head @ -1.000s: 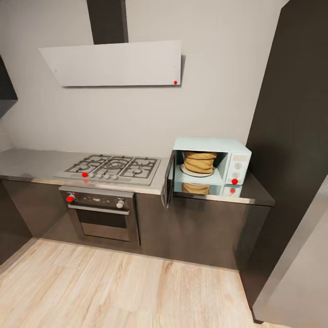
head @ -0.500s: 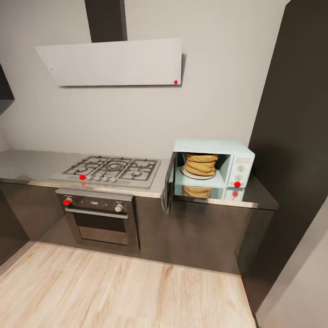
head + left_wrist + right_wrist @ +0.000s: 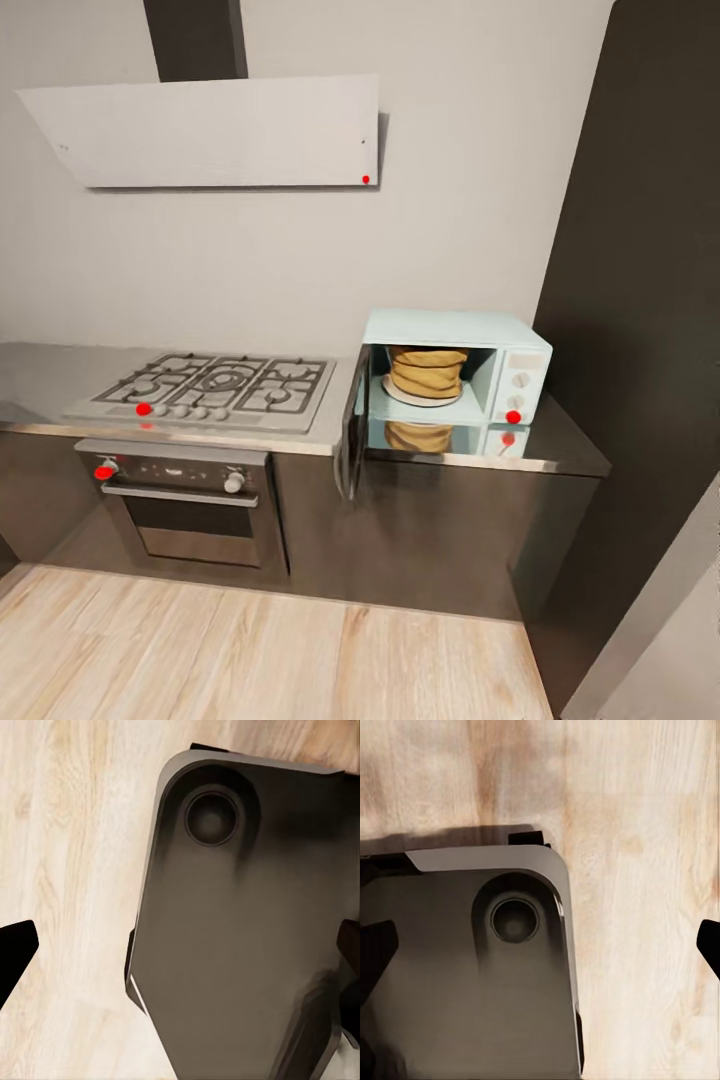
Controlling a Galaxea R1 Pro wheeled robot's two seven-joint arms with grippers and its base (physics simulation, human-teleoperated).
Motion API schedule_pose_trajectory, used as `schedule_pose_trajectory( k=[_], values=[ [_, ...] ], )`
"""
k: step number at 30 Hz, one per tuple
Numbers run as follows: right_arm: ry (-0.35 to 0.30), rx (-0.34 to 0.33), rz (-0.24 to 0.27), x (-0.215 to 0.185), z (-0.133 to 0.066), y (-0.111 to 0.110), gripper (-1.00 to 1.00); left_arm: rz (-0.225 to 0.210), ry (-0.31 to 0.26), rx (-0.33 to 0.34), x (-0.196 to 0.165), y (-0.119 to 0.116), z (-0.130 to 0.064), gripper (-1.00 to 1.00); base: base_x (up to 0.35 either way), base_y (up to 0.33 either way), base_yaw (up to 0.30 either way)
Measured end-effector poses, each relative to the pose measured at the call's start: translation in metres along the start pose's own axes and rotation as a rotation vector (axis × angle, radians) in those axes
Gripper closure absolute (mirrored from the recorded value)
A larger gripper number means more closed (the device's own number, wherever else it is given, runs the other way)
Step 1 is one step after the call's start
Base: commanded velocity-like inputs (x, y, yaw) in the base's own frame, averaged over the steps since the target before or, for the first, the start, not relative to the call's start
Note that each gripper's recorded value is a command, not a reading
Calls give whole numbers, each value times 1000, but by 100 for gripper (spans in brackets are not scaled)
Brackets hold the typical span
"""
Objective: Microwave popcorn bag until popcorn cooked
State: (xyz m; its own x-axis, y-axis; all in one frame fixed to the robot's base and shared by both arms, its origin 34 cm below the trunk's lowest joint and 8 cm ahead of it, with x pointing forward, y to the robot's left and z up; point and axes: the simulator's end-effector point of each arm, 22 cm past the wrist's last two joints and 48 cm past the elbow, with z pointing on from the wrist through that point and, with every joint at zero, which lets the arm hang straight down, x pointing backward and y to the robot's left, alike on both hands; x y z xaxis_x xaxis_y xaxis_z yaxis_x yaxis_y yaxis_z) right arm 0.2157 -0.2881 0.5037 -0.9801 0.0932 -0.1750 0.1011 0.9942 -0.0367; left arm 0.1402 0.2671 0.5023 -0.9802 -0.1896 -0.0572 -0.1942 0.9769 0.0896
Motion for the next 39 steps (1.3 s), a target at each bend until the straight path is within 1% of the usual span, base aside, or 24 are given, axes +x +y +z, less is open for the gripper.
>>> schedule_pose_trajectory(
  k=[4,8,10,11,12,13,14,15,17,19,20,22,23,24,26,27,28,29,31,32,34,36,37,39],
  values=[
    [4,4,-2,1,0,-3,-100,-3,-9,1,-5,0,0,-100,1,0,-5],
    [5,4,-3,1,0,-4,-100,-11,-103,22,-53,-9,0,-100,0,0,0],
    [5,3,-3,1,0,-3,-100,-13,-179,36,-92,-16,-4,-100,0,0,0],
    [5,3,-4,1,0,-3,-100,-14,-224,45,-120,-20,-9,-100,0,0,0],
    [5,3,-4,1,0,-3,-100,-14,-252,53,-140,-23,-13,-100,0,0,0],
    [5,4,-4,1,0,-3,-100,-13,-292,63,-176,-25,-23,-100,0,0,0],
    [5,4,-4,1,0,-3,-100,-13,-360,83,-223,-30,-42,-100,0,0,0],
    [5,4,-4,1,0,-4,-100,-12,-388,95,-246,-34,-55,-100,0,0,0],
    [4,4,-4,1,0,-4,-100,-9,-465,131,-302,-46,-95,-100,0,0,0],
    [4,4,-4,1,0,-4,-100,-4,-545,168,-351,-57,-145,-100,0,0,0],
    [4,4,-4,1,0,-4,-100,0,-593,189,-376,-62,-177,-100,0,0,0],
    [4,4,-5,1,0,-4,-100,8,-655,215,-405,-68,-224,-100,0,0,0],
    [5,4,-6,1,0,-4,-100,12,-671,222,-415,-70,-239,-100,0,0,0],
    [5,5,-6,1,0,-4,-100,15,-698,233,-436,-74,-259,-100,0,0,0],
    [5,5,-7,1,0,-5,-100,23,-739,247,-471,-81,-291,-100,0,0,0],
    [4,5,-7,1,0,-5,-100,33,-743,254,-488,-84,-311,-100,0,0,0],
    [5,5,-7,1,0,-5,-100,38,-751,257,-499,-86,-323,-100,0,0,0],
    [5,4,-8,1,0,-4,-100,41,-768,263,-513,-88,-339,-100,0,0,0],
    [5,4,-7,1,0,-4,-100,41,-832,283,-545,-93,-377,-100,0,0,0],
    [5,4,-7,1,0,-4,-100,39,-859,293,-557,-96,-392,-100,0,0,0],
    [5,4,-7,1,0,-4,-100,36,-909,327,-575,-108,-422,-100,0,0,0],
    [4,5,-7,1,0,-5,-100,32,-978,373,-595,-124,-463,-100,0,0,0],
    [5,4,-8,1,0,-4,-100,37,-1049,435,-612,-144,-510,-100,0,0,0],
    [5,4,-8,1,0,-4,-100,63,-1077,491,-616,-159,-531,-100,0,0,0]
  ],
)
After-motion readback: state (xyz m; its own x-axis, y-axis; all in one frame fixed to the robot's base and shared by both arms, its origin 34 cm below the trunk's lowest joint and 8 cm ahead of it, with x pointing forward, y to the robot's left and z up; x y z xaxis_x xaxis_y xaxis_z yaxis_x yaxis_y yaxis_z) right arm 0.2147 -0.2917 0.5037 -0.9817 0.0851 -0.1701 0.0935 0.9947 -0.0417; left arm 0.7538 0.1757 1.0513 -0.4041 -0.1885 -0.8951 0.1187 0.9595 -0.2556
